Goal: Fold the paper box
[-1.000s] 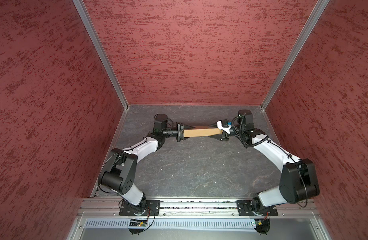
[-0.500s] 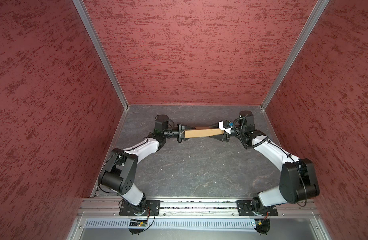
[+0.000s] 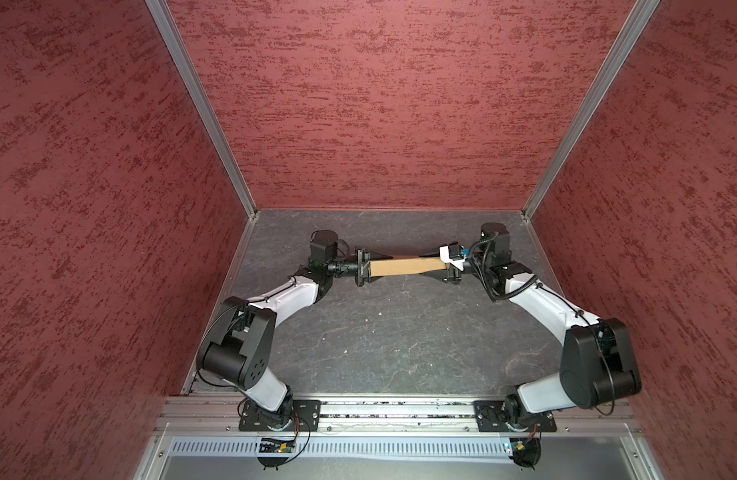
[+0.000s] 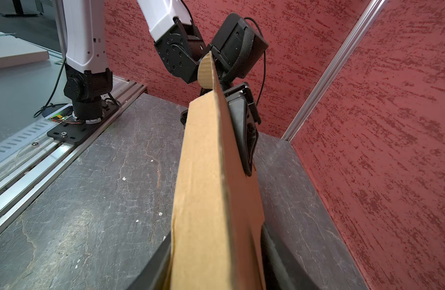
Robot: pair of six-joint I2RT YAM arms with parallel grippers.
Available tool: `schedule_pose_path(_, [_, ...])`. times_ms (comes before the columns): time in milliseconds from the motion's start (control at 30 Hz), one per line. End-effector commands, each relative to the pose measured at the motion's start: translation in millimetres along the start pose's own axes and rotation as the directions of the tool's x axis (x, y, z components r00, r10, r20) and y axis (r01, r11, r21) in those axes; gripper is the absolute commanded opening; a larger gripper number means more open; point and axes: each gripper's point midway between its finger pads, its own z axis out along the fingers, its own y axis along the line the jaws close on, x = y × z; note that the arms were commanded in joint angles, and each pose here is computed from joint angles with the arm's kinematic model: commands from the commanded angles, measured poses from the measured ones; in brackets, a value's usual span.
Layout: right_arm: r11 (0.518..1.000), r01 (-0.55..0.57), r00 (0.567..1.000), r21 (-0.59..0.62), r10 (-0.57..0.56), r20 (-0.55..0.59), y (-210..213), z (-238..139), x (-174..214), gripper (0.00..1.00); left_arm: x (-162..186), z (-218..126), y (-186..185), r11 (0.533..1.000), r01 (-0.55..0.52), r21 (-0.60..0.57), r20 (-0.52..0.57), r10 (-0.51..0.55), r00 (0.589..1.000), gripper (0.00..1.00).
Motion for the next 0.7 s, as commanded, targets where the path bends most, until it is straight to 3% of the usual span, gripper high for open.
schedule_pose_path(0, [1.0,-0.008,1.0,0.025,0.007,0.02,-6.5,-14.7,-17.2,0.43,-0.9,-4.8,-4.1,0.989,0.149,0.024,0.006,-0.149,0.989,0.05])
schedule_pose_path(233, [1.0,-0.011,1.0,0.024,0.011,0.014,-5.2,-14.8,-16.0,0.4,-3.9,-1.5,-15.9,0.989,0.14,0.039,0.002,-0.14,0.99,0.23])
schedule_pose_path(667, [1.0,-0.01,1.0,0.025,0.011,-0.003,-3.6,-15.0,-11.9,0.36,-7.2,-4.5,-28.8,0.991,0.122,0.058,0.006,-0.122,0.992,0.4])
